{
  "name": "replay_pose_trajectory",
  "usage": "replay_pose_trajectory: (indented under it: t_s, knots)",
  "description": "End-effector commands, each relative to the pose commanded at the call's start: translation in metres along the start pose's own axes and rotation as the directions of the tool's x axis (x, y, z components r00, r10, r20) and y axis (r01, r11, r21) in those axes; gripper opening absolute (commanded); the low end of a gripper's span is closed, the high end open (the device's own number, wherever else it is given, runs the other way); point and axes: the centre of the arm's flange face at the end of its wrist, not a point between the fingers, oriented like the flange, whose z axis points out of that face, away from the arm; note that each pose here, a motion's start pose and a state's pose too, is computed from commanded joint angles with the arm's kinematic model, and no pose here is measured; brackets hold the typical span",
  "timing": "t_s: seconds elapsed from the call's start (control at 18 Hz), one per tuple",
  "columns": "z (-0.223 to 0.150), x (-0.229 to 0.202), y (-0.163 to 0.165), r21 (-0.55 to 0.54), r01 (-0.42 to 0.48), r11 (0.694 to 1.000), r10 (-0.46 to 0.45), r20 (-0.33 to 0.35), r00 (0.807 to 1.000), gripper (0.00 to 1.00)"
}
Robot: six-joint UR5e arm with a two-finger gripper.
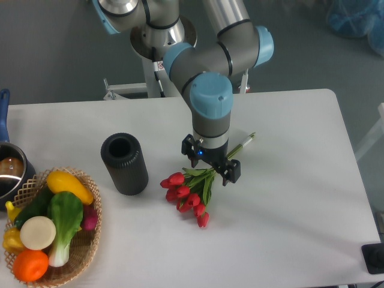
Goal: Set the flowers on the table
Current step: 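Lay the tulips flat on the table and open the gripper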
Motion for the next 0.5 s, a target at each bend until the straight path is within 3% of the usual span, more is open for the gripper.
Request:
replay_pose_trajectory:
  t_s: [0.28, 0.5]
  knots:
    - [-0.034, -0.008, 0.021, 0.018, 0.038, 0.999, -0.039, 0.047, 0.998, 1.0]
    - [-0.039, -0.003, 0.034, 0.012, 0.018, 1.0, -0.019, 0.05, 0.999, 1.0]
